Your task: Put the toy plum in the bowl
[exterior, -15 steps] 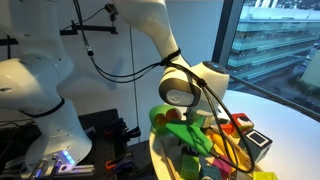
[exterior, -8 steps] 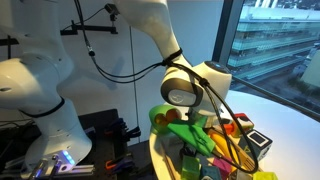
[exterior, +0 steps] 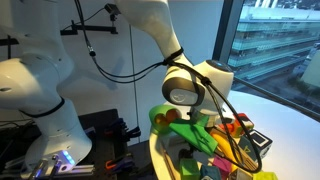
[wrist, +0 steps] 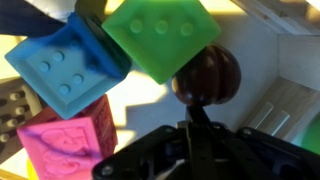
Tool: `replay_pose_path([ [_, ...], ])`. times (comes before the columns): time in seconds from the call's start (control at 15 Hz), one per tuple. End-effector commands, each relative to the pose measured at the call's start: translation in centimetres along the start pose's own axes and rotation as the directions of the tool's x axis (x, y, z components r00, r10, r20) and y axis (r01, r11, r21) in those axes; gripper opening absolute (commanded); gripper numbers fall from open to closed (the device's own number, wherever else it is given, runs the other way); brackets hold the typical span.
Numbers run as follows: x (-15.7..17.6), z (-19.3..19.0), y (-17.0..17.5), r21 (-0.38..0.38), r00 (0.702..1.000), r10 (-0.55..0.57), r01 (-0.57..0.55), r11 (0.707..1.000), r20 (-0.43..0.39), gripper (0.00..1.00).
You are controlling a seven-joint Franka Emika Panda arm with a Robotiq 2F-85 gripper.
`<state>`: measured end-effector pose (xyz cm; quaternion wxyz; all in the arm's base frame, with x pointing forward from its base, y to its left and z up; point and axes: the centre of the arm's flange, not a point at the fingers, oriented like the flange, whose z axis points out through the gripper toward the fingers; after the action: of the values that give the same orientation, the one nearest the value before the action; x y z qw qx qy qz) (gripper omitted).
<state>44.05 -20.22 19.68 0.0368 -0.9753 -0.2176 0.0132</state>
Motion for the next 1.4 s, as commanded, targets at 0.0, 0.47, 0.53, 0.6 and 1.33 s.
replay_pose_path([
  [0.0, -0.1, -0.6, 0.6, -0.013, 1.000, 0.002, -0.002, 1.000, -0.014, 0.34],
  [0.47, -0.4, -0.8, 0.7, -0.012, 1.000, 0.000, 0.000, 1.000, -0.012, 0.89],
  [0.53, -0.5, -0.8, 0.8, -0.012, 1.000, 0.001, -0.001, 1.000, -0.012, 0.98],
  [0.6, -0.6, -0.9, 0.8, -0.011, 1.000, 0.001, -0.001, 1.000, -0.011, 1.00],
  [1.33, -2.2, -1.2, 0.7, 0.009, 1.000, 0.003, -0.003, 1.000, -0.002, 1.00],
])
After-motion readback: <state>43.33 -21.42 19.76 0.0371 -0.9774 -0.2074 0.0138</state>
